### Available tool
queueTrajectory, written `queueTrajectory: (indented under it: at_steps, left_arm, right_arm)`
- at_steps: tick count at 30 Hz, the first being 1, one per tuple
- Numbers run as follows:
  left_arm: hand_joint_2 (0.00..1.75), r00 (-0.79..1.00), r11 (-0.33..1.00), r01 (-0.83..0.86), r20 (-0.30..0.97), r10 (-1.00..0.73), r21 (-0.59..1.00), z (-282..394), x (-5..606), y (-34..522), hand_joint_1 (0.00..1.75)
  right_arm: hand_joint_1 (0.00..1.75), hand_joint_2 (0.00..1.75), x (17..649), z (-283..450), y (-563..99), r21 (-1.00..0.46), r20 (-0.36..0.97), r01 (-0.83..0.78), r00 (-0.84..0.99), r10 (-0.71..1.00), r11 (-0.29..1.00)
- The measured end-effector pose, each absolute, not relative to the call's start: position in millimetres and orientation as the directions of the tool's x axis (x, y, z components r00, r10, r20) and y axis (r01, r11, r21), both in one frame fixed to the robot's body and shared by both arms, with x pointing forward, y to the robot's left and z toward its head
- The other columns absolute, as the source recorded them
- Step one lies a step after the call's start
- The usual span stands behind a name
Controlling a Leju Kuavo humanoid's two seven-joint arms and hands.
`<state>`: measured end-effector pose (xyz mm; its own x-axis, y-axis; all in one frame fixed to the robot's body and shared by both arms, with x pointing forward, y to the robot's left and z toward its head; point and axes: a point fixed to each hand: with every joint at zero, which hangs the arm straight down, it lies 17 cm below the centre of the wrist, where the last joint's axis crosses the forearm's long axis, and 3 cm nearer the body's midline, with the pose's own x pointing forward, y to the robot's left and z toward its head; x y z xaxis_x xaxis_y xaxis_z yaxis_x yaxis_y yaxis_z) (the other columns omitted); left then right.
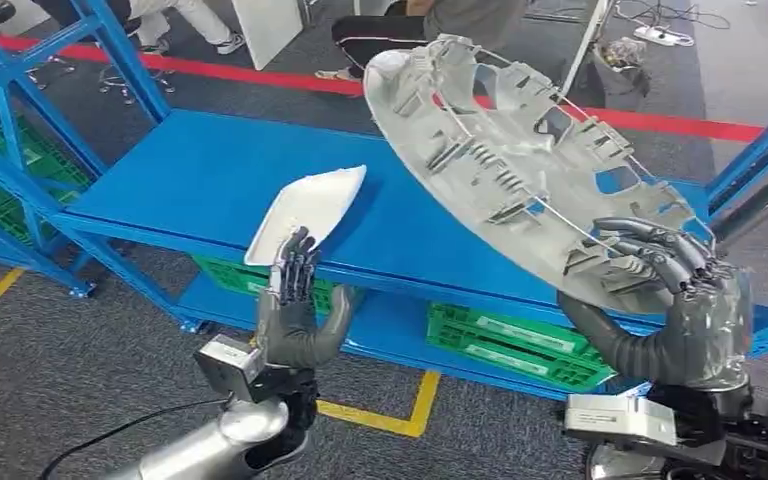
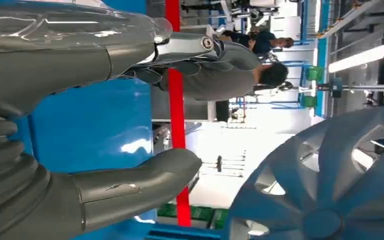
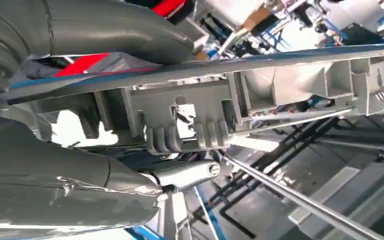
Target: Take the parts from the cabinet and place them on the table.
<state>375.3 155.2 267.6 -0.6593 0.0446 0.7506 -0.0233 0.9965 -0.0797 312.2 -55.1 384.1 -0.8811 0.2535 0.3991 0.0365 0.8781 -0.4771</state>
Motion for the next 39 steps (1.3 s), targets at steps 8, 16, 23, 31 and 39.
queueTrajectory:
  at_steps: [8, 16, 23, 31, 39]
  left_arm:
    - [1.75, -0.660, 0.997, -0.017, 0.750, 0.050, -0.081, 268.3, 375.3, 153.9, 0.00]
    - [1.75, -0.666, 0.996, -0.010, 0.743, 0.057, -0.085, 272.8, 377.7, 152.7, 0.00]
    - [1.75, -0.669, 0.996, -0.003, 0.740, 0.065, -0.090, 275.3, 379.0, 152.1, 0.00]
    - [1.75, -0.668, 0.995, -0.014, 0.741, 0.067, -0.102, 275.8, 379.6, 153.0, 0.00]
    - [1.75, -0.664, 0.994, -0.021, 0.745, 0.064, -0.104, 273.5, 379.0, 153.9, 0.00]
  right_arm:
    - [1.75, 1.75, 314.1, 380.8, -55.5, -0.480, 0.410, 0.032, -0.875, 0.257, 0.876]
    - [1.75, 1.75, 316.2, 371.5, -55.4, -0.480, 0.441, 0.008, -0.862, 0.250, 0.877]
    - [1.75, 1.75, 316.0, 369.4, -54.7, -0.479, 0.445, 0.001, -0.862, 0.244, 0.878]
    - [1.75, 1.75, 314.6, 364.2, -52.7, -0.475, 0.457, -0.025, -0.861, 0.222, 0.880]
    - [1.75, 1.75, 316.1, 360.9, -51.4, -0.471, 0.474, -0.047, -0.856, 0.208, 0.881]
